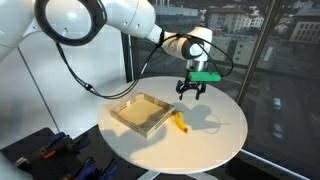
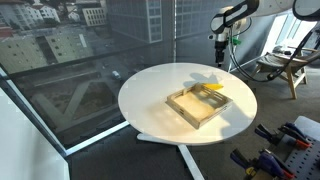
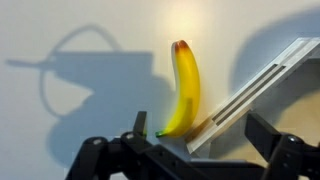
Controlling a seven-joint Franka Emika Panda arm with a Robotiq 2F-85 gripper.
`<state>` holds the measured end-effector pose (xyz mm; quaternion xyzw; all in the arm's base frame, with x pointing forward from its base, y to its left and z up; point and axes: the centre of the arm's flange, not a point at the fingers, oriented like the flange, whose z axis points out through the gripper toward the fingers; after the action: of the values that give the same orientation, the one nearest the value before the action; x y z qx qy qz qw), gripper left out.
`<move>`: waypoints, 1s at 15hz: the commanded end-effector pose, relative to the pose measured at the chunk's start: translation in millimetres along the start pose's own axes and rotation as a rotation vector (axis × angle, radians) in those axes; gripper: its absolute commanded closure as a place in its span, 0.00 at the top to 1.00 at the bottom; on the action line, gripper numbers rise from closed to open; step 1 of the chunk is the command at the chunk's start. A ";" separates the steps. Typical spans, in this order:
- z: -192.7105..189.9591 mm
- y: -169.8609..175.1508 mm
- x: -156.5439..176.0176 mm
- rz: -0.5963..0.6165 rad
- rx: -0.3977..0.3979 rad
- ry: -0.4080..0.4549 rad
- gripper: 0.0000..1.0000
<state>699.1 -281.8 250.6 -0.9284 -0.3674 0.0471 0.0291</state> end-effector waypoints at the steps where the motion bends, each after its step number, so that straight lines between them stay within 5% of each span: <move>1: 0.9 0.6 0.9 -0.001 -0.001 0.001 1.00; 15: 0.9 2.2 1.9 -0.001 -0.005 0.003 1.00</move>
<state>702.0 -282.1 249.3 -0.9283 -0.3680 0.0449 0.0275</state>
